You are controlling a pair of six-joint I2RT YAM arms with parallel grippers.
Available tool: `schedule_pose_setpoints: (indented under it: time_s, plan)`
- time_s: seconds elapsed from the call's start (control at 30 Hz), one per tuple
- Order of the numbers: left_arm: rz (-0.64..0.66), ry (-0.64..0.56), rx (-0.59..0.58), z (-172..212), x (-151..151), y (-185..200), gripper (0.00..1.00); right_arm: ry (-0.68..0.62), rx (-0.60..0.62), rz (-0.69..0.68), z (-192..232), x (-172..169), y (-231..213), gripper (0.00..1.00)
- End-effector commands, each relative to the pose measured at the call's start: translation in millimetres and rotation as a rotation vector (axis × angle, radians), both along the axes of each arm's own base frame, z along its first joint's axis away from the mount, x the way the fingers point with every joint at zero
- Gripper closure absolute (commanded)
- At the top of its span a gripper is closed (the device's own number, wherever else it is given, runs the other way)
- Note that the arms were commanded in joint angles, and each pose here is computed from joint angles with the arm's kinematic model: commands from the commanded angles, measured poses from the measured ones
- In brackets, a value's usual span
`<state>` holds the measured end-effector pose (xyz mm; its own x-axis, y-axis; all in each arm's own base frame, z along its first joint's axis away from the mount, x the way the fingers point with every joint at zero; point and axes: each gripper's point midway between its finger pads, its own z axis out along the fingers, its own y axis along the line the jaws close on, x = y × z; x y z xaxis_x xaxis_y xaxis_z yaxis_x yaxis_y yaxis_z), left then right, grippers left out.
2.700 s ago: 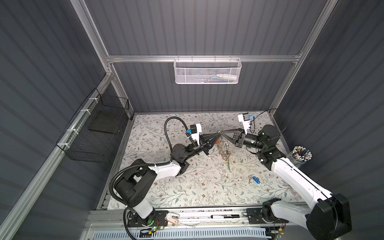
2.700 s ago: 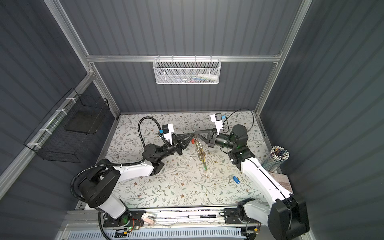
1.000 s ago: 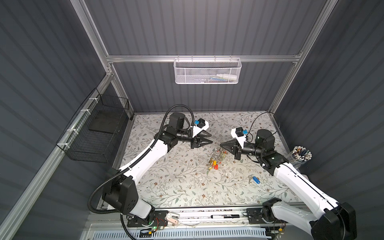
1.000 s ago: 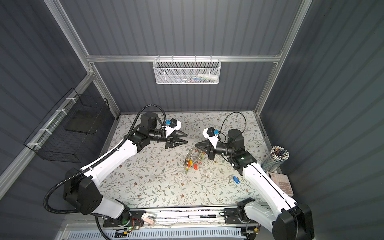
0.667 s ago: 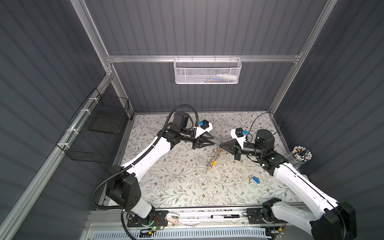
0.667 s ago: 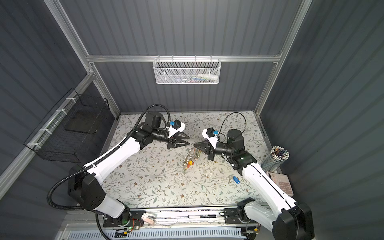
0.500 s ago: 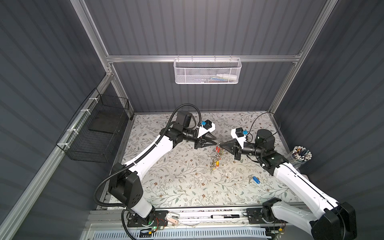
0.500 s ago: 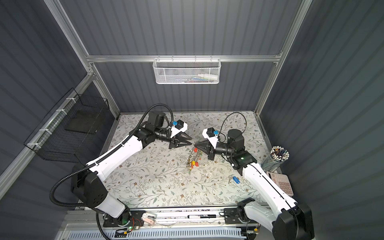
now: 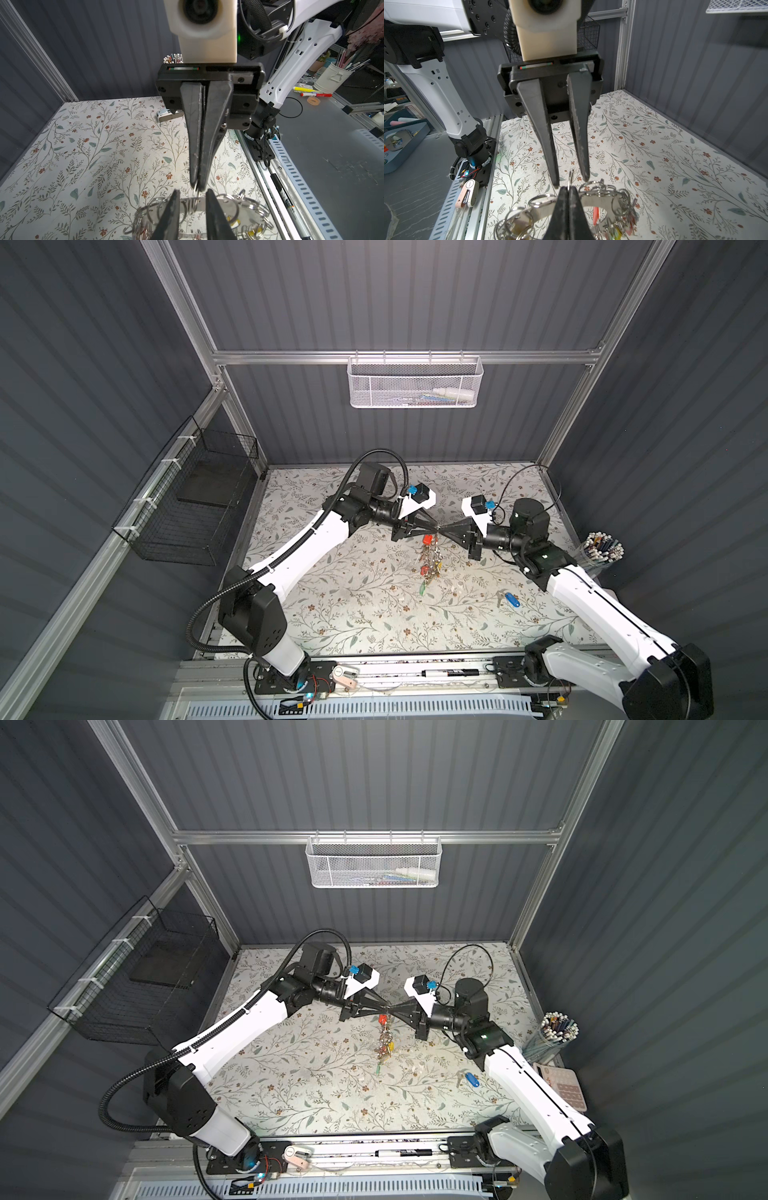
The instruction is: Put the keys on the keyring
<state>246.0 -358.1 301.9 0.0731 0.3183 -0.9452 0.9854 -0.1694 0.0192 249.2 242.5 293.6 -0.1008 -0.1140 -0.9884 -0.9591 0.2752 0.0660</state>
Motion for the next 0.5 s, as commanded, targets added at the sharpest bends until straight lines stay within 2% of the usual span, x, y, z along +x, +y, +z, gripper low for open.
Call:
schedule_pose_setpoints:
  time_s: [0.0, 0.2, 0.37, 0.47]
  plan:
    - [-0.021, 0.000, 0.002, 3.5, -2.3, -1.0, 0.82, -0.060, 0.029, 0.023, 13.7, -2.6, 2.1, 1.00]
    - [-0.006, 0.004, 0.010, 2.2, 0.6, -1.8, 0.94, -0.055, 0.028, 0.023, 12.7, -2.3, 2.6, 1.00]
    - [0.002, 0.014, 0.005, 4.1, 1.3, -2.7, 1.00, -0.054, 0.027, 0.023, 11.6, -2.0, 2.7, 1.00]
    - [0.015, 0.022, -0.016, 7.8, 1.7, -3.3, 1.00, -0.049, 0.030, 0.021, 12.6, -2.3, 2.4, 1.00]
